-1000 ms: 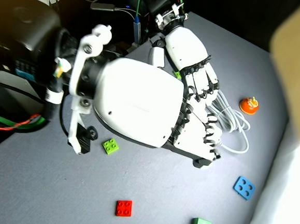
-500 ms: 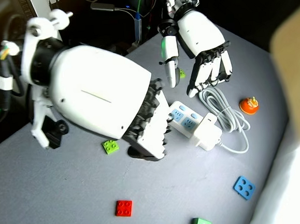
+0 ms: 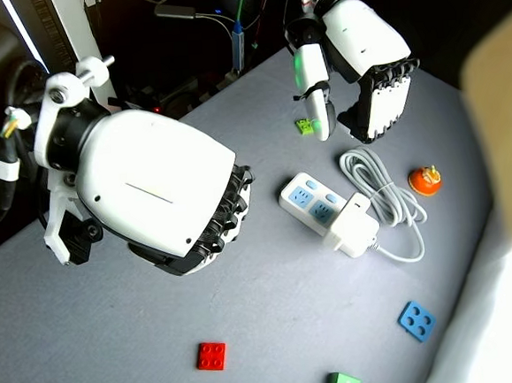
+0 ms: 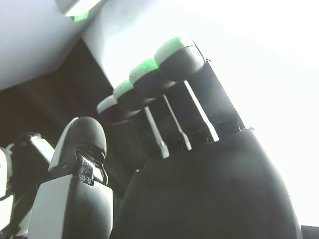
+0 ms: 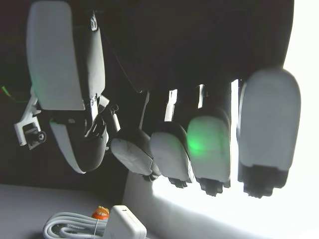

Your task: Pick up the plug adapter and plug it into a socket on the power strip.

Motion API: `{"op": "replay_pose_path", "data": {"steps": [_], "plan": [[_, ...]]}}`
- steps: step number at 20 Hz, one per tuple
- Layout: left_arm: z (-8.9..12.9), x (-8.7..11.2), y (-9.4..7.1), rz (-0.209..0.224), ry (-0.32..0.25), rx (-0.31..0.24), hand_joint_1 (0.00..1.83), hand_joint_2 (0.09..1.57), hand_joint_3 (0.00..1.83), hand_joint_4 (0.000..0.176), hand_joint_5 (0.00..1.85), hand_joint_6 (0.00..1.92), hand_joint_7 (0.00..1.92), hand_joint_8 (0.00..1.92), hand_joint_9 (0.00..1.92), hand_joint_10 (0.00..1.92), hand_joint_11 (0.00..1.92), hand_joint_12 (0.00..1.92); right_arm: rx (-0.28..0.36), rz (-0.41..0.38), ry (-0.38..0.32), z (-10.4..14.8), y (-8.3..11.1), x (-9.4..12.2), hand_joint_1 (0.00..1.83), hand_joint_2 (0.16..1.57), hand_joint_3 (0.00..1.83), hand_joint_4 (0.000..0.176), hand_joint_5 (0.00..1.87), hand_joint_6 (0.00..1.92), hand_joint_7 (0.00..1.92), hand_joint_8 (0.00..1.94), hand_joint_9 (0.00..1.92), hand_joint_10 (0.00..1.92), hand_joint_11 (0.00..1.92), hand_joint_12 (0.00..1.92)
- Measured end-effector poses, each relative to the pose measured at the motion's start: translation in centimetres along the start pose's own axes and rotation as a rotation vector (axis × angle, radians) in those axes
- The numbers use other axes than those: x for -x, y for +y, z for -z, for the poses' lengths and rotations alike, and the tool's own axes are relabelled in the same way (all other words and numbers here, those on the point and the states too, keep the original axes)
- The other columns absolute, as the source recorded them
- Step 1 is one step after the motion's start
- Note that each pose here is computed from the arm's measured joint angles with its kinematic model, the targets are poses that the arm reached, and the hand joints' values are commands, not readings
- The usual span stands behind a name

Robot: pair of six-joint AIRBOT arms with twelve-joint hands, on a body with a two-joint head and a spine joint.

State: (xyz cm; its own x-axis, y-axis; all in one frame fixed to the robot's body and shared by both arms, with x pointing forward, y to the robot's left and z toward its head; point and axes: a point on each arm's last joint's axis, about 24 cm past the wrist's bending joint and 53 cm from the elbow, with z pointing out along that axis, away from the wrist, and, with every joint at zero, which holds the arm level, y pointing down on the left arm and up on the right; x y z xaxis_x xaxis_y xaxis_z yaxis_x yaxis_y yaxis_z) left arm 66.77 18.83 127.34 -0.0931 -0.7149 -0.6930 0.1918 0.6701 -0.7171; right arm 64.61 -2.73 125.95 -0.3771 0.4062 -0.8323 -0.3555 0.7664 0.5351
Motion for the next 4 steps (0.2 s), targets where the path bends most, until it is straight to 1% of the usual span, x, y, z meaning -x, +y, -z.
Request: {"op": "replay_pose_path", "data": {"steps": [1,2,4], "plan": [[-0.05,0.21,-0.32,-0.004,-0.006,-0.017,0.29,1.41,0.01,0.0,1.21,1.92,1.3,1.92,1.33,1.92,1.35,1.92,0.003,0.004,-0.003,0.0,0.11,0.13,0.24,1.45,0.02,0.0,1.31,1.92,1.4,1.94,1.52,1.92,1.7,1.92],[-0.09,0.32,-0.78,-0.007,-0.008,-0.033,0.33,1.42,0.01,0.0,1.2,1.92,1.3,1.92,1.33,1.92,1.36,1.92,0.007,0.001,-0.004,0.01,0.26,0.21,0.25,1.47,0.01,0.0,1.3,1.92,1.39,1.94,1.51,1.92,1.69,1.92],[-0.09,0.29,-1.14,-0.014,-0.006,-0.046,0.33,1.44,0.01,0.0,1.2,1.92,1.31,1.92,1.34,1.92,1.38,1.92,0.016,0.006,-0.006,0.03,0.55,0.39,0.24,1.48,0.01,0.0,1.3,1.92,1.4,1.94,1.52,1.92,1.71,1.92]]}}
